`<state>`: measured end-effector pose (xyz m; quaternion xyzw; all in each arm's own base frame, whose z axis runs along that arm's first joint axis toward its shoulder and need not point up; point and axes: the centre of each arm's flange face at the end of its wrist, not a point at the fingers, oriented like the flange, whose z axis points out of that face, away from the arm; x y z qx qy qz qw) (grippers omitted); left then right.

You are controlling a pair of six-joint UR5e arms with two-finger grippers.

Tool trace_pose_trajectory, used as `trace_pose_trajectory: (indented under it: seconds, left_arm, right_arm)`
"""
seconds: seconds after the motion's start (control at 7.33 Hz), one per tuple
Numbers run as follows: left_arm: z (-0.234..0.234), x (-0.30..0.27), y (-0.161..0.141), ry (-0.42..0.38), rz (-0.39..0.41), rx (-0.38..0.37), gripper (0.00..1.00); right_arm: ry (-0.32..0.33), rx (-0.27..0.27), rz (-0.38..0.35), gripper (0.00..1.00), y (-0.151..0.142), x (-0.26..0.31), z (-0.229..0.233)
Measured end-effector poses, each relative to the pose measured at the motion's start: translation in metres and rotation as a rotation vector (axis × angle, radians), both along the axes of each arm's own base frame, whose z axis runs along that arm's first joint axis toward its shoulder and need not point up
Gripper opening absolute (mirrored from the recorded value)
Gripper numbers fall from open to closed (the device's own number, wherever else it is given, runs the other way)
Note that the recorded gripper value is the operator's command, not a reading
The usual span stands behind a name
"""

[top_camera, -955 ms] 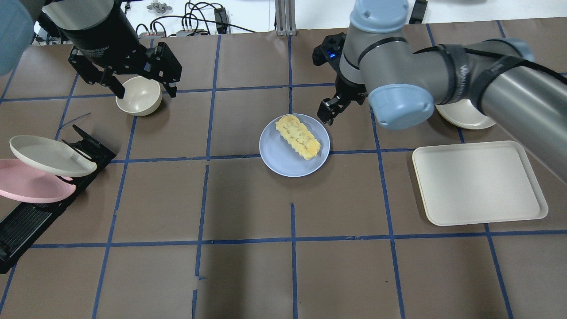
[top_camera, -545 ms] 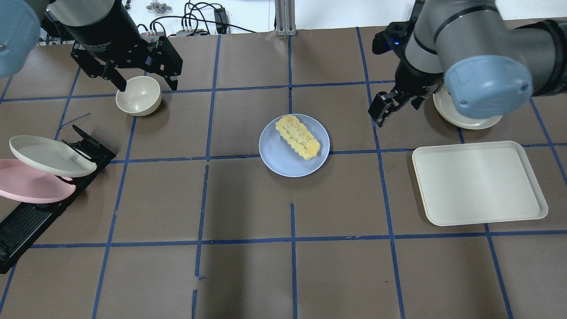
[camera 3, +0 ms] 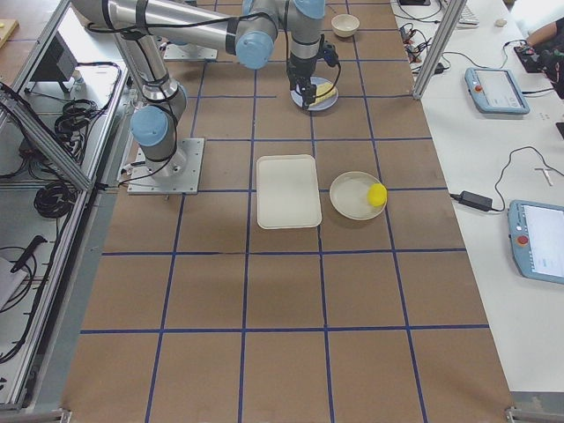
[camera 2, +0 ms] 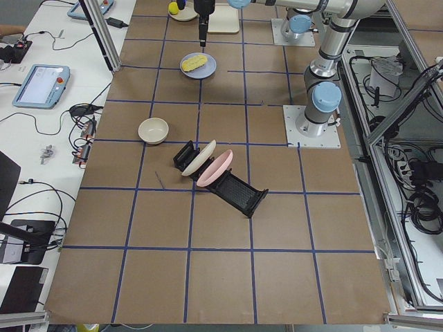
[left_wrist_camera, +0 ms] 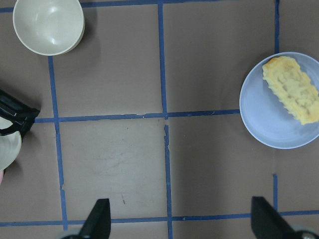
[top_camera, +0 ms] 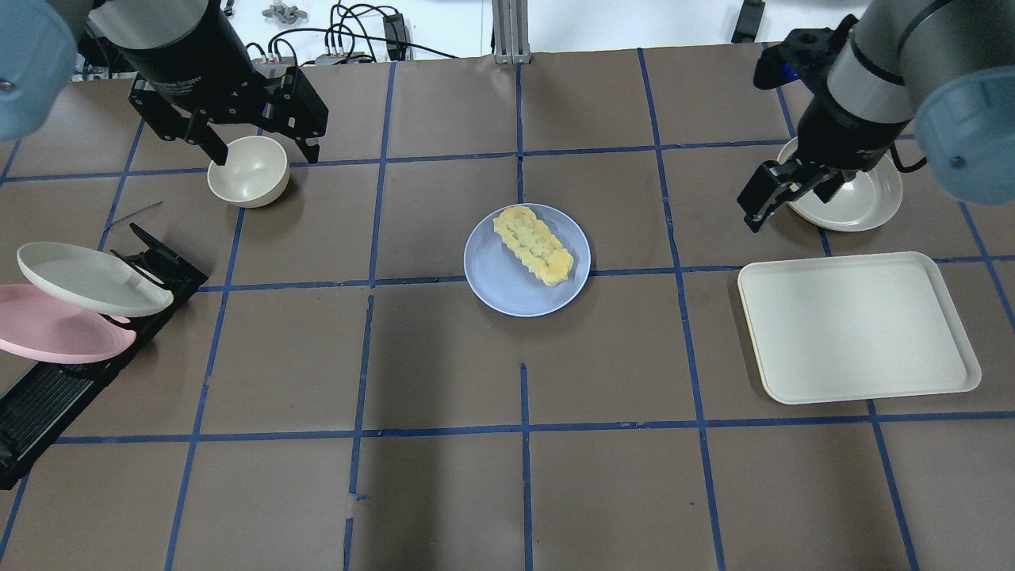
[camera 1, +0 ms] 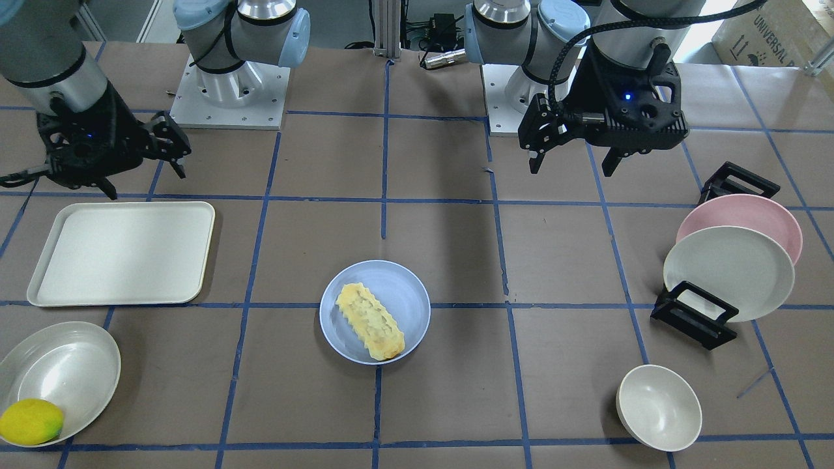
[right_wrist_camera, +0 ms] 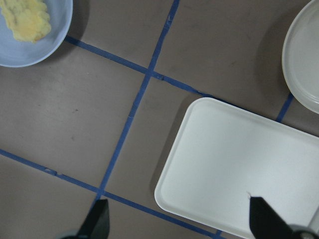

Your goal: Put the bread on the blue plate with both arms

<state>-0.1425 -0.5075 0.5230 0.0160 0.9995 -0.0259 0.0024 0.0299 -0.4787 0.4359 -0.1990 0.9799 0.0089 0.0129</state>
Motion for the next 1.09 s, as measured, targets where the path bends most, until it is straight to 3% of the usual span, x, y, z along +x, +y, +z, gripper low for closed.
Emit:
trace_pose_trajectory:
  seconds: [0.27,0.55,0.82,1.09]
  left_arm:
    - [0.001,0.0,0.001,0.0,0.0,-0.002,1.0]
    - [0.0,-0.001,0.001,0.001,-0.002,0.001,1.0]
    - [-0.001,-0.001,0.001,0.001,-0.001,0.0,1.0]
    - [-0.001,-0.001,0.001,0.002,-0.001,0.0,1.0]
  right_arm:
    - [-0.002,-0.002,-0.041,0.99,0.032,-0.04,0.009]
    - [-0.003,-0.006,-0.067,1.0,0.051,-0.043,0.012]
    - [-0.006,-0.016,-0.096,1.0,0.051,-0.035,0.02]
    - [0.029,-0.034,-0.119,0.99,0.047,0.003,0.038]
